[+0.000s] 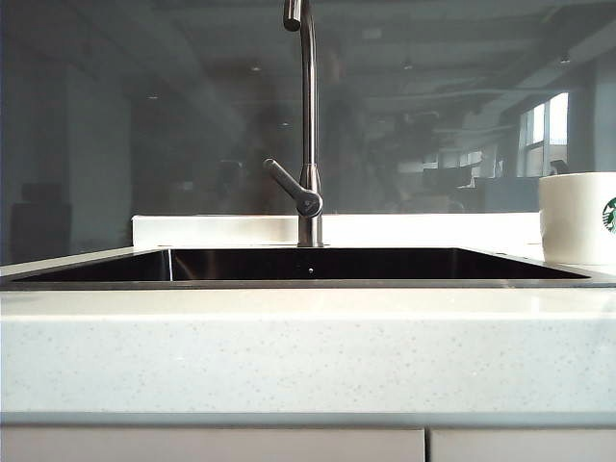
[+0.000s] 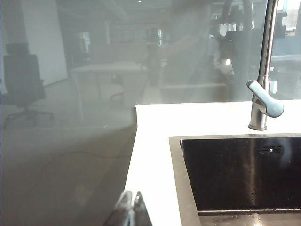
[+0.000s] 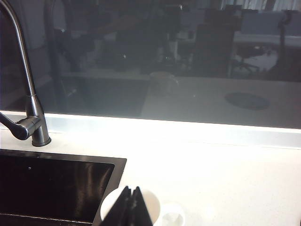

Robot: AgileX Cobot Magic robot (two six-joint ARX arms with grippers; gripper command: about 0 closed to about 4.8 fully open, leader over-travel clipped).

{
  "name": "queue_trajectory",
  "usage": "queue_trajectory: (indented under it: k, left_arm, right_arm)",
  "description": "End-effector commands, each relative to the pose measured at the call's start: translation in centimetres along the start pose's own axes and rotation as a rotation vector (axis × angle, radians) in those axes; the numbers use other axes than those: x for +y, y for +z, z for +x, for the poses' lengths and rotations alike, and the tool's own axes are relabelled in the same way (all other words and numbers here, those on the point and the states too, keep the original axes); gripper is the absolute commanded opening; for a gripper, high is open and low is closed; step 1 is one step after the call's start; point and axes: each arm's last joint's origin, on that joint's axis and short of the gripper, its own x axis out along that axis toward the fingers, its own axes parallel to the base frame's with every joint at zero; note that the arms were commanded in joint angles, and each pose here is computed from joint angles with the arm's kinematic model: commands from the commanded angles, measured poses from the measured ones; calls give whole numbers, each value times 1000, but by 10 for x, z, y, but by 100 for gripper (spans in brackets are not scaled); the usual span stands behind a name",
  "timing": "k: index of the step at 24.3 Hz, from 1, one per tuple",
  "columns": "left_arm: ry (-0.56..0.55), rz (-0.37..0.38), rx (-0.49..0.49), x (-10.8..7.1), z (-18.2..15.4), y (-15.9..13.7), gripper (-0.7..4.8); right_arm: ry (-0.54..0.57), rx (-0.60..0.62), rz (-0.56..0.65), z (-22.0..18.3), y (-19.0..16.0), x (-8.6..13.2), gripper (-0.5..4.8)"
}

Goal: Pick up the mug next to the sink, go to the faucet to get some water, pour the water into the sink, and finally put the mug back to its place.

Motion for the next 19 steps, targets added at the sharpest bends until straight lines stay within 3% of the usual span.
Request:
queue_trajectory:
  k: [1, 19]
  left_arm:
    - [-2, 8, -9, 0, 0, 2, -3]
    - [-3, 7, 14, 0, 0, -1, -3]
  right_arm:
    - [-2, -23, -5, -1, 4, 0, -5]
    - [-2, -25, -6, -1, 4, 0, -5]
